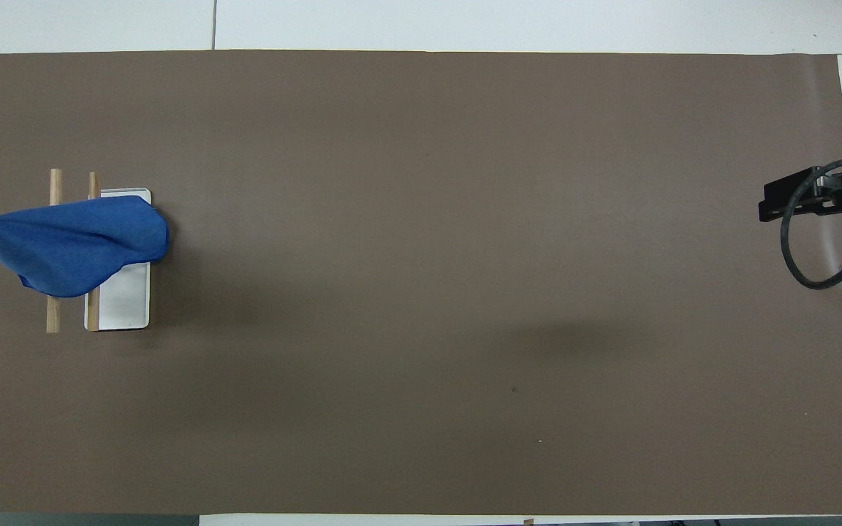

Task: Right arm passes towel to left arm to hang
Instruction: 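Drape the towel over the wooden rack crossbar with the left gripper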

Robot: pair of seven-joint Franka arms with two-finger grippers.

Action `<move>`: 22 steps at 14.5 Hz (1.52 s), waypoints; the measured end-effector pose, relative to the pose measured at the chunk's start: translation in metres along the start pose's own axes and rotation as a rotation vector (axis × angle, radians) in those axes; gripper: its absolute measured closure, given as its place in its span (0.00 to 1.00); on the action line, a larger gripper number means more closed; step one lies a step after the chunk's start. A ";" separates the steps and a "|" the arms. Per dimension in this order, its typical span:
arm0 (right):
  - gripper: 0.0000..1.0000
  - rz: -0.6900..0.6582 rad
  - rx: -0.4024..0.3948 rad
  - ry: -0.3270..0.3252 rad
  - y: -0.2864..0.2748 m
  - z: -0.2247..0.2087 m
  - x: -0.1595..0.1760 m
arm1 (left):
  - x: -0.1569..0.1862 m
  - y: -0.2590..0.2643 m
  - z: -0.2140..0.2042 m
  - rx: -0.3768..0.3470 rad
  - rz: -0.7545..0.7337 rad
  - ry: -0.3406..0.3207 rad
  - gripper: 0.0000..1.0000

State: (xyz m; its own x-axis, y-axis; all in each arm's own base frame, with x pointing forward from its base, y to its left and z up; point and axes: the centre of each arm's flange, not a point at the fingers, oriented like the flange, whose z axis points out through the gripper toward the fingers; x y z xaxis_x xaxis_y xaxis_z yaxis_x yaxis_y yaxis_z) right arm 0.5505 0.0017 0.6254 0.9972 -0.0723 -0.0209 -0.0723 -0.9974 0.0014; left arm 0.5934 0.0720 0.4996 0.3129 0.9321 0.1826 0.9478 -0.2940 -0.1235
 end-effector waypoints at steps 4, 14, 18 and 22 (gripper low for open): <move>0.00 -0.005 0.001 0.016 -0.003 0.000 0.000 | 0.027 -0.003 0.007 -0.040 -0.038 0.020 0.98; 0.00 -0.008 0.001 0.016 -0.005 0.001 0.000 | 0.068 0.000 0.054 -0.072 -0.020 0.050 0.98; 0.00 -0.008 0.001 0.015 -0.005 0.002 -0.001 | 0.069 -0.003 0.071 -0.079 0.003 0.049 0.98; 0.00 -0.008 0.001 0.014 -0.005 0.002 -0.001 | 0.069 -0.001 0.070 -0.094 0.013 0.056 0.59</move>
State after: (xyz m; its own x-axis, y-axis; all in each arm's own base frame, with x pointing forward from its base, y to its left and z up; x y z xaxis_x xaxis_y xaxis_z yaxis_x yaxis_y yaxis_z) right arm 0.5501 0.0063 0.6237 0.9979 -0.0640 -0.0066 -0.0640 -0.9979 0.0003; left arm 0.6095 0.1512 0.4438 0.3254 0.9156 0.2362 0.9445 -0.3267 -0.0349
